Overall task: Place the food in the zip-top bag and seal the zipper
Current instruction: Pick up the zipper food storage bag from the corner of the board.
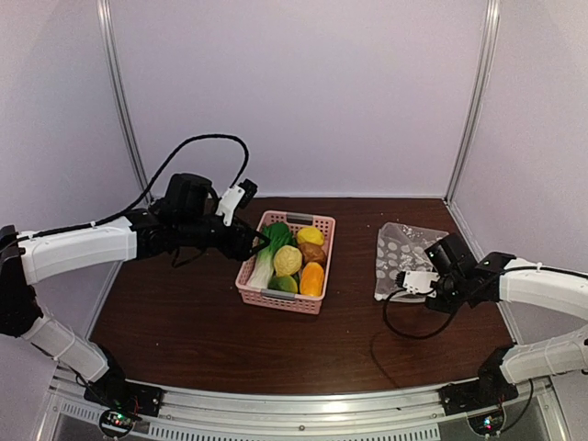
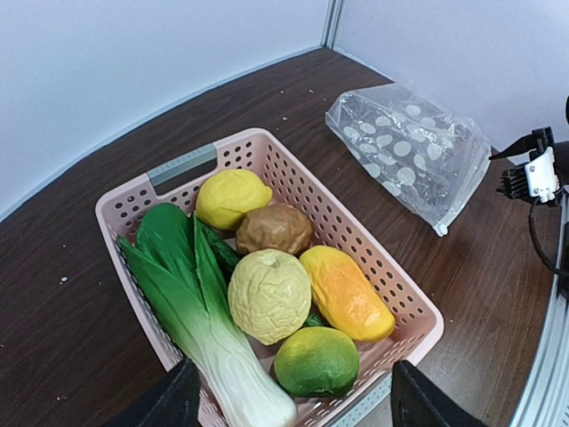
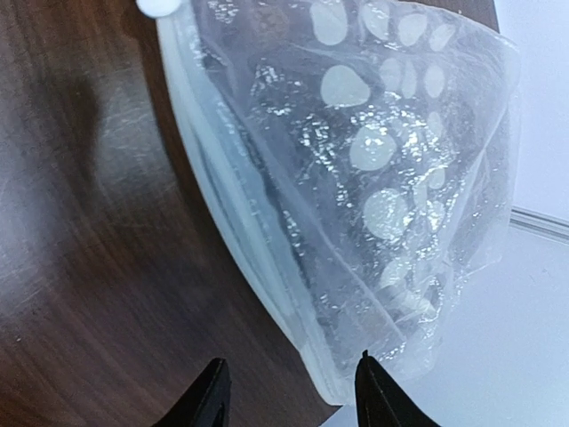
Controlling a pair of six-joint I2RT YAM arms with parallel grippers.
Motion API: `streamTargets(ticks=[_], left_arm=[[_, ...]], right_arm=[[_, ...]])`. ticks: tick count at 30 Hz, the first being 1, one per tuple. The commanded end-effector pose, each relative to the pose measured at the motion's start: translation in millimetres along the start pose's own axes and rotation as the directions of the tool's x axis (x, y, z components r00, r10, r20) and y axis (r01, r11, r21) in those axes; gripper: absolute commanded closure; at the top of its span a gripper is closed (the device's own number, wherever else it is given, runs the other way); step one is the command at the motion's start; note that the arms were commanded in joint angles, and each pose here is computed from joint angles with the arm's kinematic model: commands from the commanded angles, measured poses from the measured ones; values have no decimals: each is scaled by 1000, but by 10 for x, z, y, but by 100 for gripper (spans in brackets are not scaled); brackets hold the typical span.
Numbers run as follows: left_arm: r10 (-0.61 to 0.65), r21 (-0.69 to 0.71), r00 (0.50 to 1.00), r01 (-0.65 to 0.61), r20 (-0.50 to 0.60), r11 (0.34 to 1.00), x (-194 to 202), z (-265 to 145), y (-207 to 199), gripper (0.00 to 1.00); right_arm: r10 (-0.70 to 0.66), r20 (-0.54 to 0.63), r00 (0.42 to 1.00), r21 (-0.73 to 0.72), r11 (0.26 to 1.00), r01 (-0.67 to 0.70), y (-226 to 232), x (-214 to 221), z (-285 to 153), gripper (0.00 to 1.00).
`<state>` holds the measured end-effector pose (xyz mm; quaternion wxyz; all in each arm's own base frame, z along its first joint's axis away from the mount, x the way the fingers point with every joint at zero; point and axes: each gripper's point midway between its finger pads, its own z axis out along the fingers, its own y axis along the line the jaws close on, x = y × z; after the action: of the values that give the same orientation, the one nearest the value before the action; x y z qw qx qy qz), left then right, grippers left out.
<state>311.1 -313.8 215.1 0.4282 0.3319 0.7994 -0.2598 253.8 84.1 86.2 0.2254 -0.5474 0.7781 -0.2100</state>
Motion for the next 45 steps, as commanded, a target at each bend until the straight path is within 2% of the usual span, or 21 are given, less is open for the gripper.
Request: streamTargets(ticks=[1, 10, 13, 15, 19, 22, 26, 29, 32, 35, 39, 45], left_arm=[[18, -4, 999, -17, 29, 1000, -68, 54, 1, 25], [15, 0, 1000, -15, 27, 1000, -62, 57, -4, 25], [10, 0, 1000, -10, 29, 1000, -67, 62, -3, 25], [4, 6, 999, -4, 32, 1000, -73, 65, -13, 26], [-17, 45, 999, 16, 30, 999, -70, 110, -74, 29], [-26, 59, 1000, 25, 15, 998, -76, 153, -131, 32], [-13, 37, 999, 15, -41, 999, -49, 240, -237, 30], [-37, 23, 991, 40, -131, 999, 100, 386, -274, 27], [-135, -74, 963, 120, -234, 990, 301, 561, -156, 26], [-226, -134, 930, 195, -290, 972, 438, 713, -90, 26], [-295, -170, 908, 254, -296, 952, 476, 881, -50, 25], [-303, -218, 900, 242, -314, 945, 578, 1152, 58, 28]], right_arm=[[18, -2, 1000, 136, 991, -17, -206, -19, 68, 52], [30, -37, 999, 181, 983, -23, -197, -12, 310, 53], [37, -53, 998, 219, 975, -25, -255, 2, 346, 57], [54, -55, 997, 239, 970, -40, -313, 3, 338, 65], [91, -2, 996, 247, 965, -88, -494, -109, 154, 99], [129, 45, 991, 221, 966, -136, -622, -222, -41, 100], [213, 115, 970, 153, 961, -229, -766, -425, -265, 100], [264, 120, 957, 72, 959, -273, -763, -553, -289, 100], [295, 125, 947, 17, 954, -299, -742, -663, -258, 100], [329, 123, 936, 19, 942, -334, -804, -715, -222, 100], [381, 139, 914, 13, 922, -386, -944, -787, -253, 100], [398, 138, 907, -34, 917, -398, -1046, -908, -336, 100]])
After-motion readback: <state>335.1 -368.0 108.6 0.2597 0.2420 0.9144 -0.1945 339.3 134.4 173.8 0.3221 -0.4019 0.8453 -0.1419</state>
